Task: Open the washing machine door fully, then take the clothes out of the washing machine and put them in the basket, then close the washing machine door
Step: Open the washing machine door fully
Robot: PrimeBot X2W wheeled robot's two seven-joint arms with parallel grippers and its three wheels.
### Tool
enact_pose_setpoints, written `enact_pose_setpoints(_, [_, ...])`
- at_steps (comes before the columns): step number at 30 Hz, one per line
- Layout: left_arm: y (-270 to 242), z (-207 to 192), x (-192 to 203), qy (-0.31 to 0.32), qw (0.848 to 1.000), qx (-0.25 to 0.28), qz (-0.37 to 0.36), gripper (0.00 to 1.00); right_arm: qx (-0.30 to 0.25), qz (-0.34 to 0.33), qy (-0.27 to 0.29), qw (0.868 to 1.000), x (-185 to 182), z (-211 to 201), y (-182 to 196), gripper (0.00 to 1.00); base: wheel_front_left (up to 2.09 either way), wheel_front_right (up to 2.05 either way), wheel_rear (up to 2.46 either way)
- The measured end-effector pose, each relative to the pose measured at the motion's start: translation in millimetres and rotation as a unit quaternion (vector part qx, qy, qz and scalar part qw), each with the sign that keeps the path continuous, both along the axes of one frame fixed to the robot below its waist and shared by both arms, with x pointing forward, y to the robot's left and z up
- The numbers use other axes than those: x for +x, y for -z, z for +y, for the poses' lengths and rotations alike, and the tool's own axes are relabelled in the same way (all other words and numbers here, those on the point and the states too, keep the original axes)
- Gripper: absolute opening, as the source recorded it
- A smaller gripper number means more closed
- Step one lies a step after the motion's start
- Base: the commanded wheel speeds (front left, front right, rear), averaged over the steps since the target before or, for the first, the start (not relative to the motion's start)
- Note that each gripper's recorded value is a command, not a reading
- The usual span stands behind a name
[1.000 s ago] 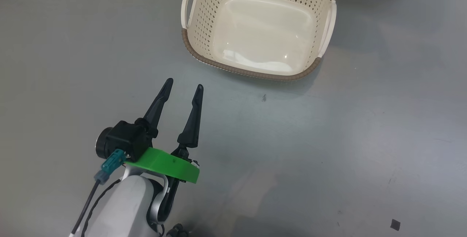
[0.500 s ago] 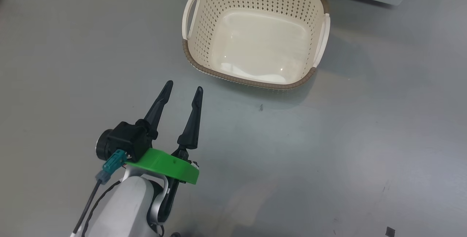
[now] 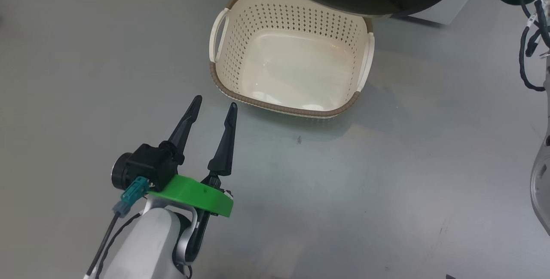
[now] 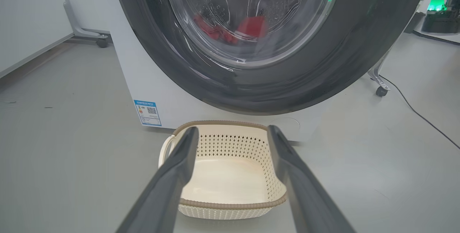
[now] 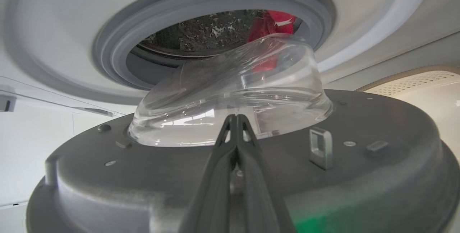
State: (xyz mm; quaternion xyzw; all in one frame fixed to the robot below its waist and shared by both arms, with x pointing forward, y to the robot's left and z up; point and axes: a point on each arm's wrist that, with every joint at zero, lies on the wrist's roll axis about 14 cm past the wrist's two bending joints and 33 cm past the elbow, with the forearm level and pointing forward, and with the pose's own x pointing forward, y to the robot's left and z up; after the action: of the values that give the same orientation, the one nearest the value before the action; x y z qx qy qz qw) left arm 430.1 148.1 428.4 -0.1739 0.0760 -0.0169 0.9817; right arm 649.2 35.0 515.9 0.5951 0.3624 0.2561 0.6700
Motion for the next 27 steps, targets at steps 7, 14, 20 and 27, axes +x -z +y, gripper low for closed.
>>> enact_pose_setpoints(7, [-5.1,-3.0,0.1,0.003,1.0,-0.002,-0.007,1.0,-0.007,-0.001,-0.001,1.0,-6.2,-2.9,-2.0,0.0,0.0,0.0,0.0])
enact_pose_setpoints(14, [-7.3,-3.0,0.0,0.002,1.0,-0.002,-0.009,1.0,-0.014,-0.031,0.023,0.999,0.3,-14.8,-13.9,0.0,0.0,0.0,0.0])
enact_pose_setpoints(20, [-11.8,-2.2,-3.7,0.0,1.0,0.001,-0.014,1.0,-0.108,-0.122,0.039,0.986,0.7,-35.0,-18.3,0.0,0.0,0.0,0.0])
enact_pose_setpoints(27, [-23.1,0.2,-6.7,-0.003,1.0,0.007,-0.029,1.0,-0.215,-0.22,0.015,0.951,-20.8,-40.3,-16.0,0.0,0.0,0.0,0.0])
